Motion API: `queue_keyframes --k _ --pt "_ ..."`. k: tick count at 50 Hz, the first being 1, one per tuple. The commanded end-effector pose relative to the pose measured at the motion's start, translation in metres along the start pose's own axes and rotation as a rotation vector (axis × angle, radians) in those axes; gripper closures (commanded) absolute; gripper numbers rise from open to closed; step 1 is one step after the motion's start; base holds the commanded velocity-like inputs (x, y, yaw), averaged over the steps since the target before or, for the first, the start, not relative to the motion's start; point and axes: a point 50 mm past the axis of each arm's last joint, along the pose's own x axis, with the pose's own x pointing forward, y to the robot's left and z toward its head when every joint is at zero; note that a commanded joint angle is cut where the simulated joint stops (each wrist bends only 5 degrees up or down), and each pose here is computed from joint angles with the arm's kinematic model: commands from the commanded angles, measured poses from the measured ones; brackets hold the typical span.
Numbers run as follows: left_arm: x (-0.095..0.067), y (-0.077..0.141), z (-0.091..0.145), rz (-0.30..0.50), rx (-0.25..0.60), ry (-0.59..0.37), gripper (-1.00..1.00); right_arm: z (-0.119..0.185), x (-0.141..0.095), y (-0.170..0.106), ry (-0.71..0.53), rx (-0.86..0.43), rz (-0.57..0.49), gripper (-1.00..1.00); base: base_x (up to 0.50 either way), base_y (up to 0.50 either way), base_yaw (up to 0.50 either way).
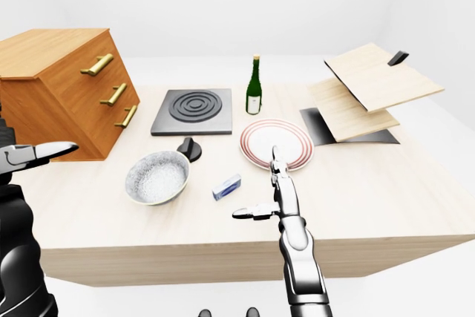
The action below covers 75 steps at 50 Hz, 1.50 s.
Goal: Pick up the akita bowl and put it on the plate.
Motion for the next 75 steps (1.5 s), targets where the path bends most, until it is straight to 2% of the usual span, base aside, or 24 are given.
queue_keyframes --k 1,41,61,62,63,71,75 --pt "0.001 0.0 0.002 0.006 -0.008 -0.01 -1.0 0.001 0.001 0.0 0.004 0.009 0.014 -1.0 0.5 0.0 0.0" --pt "0.0 0.001 0.002 0.002 -0.029 -0.006 -1.0 0.001 0.001 -0.003 0.004 0.027 -0.008 -1.0 0.5 0.01 0.0" --pt "0.001 0.002 0.005 0.006 -0.038 -0.015 -1.0 -0.003 0.001 -0.004 0.022 0.032 -0.016 -1.0 0.01 0.0 0.0" --pt "0.0 0.002 0.003 0.008 -0.036 -0.007 -1.0 -0.005 0.0 -0.006 0.052 0.075 -0.019 -1.0 0.0 0.0 0.0" --pt "-0.001 0.002 0.002 0.008 -0.035 -0.003 -1.0 -0.006 -0.001 -0.006 0.061 0.063 -0.022 -1.0 0.0 0.0 0.0" --pt "0.0 0.006 0.005 0.033 -0.055 -0.012 -1.0 0.028 0.006 -0.013 -0.077 0.004 -0.077 -1.0 0.0 0.0 0.0" --pt "-0.001 0.004 0.005 0.03 -0.055 -0.012 -1.0 0.064 0.015 -0.021 -0.215 -0.081 -0.07 -1.0 0.0 0.0 0.0"
